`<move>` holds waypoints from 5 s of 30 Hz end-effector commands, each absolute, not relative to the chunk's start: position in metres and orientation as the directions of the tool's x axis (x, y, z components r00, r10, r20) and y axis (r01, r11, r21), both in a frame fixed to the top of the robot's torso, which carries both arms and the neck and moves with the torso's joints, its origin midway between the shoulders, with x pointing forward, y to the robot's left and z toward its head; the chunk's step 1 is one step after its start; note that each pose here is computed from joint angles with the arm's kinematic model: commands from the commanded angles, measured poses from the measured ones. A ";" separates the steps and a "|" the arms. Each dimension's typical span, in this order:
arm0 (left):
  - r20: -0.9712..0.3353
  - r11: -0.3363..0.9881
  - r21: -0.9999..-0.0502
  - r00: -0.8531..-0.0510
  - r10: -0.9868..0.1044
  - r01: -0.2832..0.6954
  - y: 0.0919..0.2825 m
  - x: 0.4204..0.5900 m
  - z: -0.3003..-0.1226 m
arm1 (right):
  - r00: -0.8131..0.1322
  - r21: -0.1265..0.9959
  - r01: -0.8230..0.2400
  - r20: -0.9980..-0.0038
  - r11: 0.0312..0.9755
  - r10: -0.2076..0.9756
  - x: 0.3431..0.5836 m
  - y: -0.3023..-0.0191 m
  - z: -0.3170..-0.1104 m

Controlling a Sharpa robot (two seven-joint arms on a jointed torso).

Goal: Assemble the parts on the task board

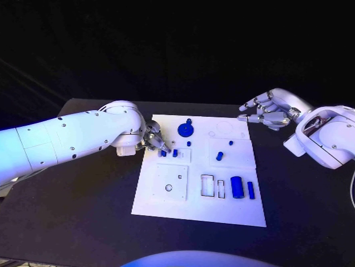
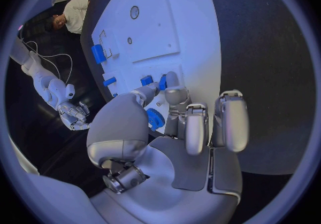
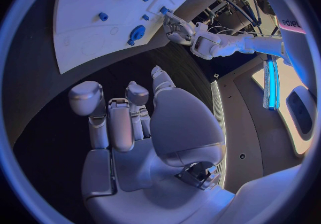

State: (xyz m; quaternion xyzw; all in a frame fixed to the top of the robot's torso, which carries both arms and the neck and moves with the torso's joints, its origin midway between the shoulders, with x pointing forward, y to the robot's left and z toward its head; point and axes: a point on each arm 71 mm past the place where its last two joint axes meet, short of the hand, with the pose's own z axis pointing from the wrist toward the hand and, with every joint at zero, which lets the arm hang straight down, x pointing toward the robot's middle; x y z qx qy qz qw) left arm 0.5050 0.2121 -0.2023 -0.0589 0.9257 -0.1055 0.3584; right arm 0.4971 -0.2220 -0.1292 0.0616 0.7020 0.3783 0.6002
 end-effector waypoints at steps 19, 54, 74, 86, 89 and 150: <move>-0.666 0.967 -0.251 -0.716 -0.208 -0.048 0.214 0.502 -0.204 | -0.283 0.603 -0.374 -0.798 0.705 0.532 0.498 -0.221 -0.130; -0.882 0.761 -0.471 -0.247 -0.401 0.446 0.182 0.512 -0.161 | -0.285 0.605 -0.370 -0.796 0.705 0.534 0.498 -0.221 -0.132; -0.965 0.803 -0.197 -0.258 -0.056 0.562 0.144 0.510 -0.198 | -0.288 0.607 -0.376 -0.795 0.701 0.534 0.498 -0.218 -0.133; -0.959 0.812 -0.173 -0.282 -0.011 0.558 0.137 0.513 -0.203 | -0.290 0.607 -0.377 -0.794 0.699 0.534 0.498 -0.217 -0.133; -0.958 0.817 -0.169 -0.286 -0.005 0.552 0.137 0.514 -0.203 | -0.290 0.607 -0.377 -0.795 0.699 0.534 0.498 -0.217 -0.133; -0.933 0.828 -0.315 -0.310 -0.180 0.464 0.174 0.509 -0.174 | -0.291 0.610 -0.376 -0.792 0.698 0.536 0.499 -0.218 -0.133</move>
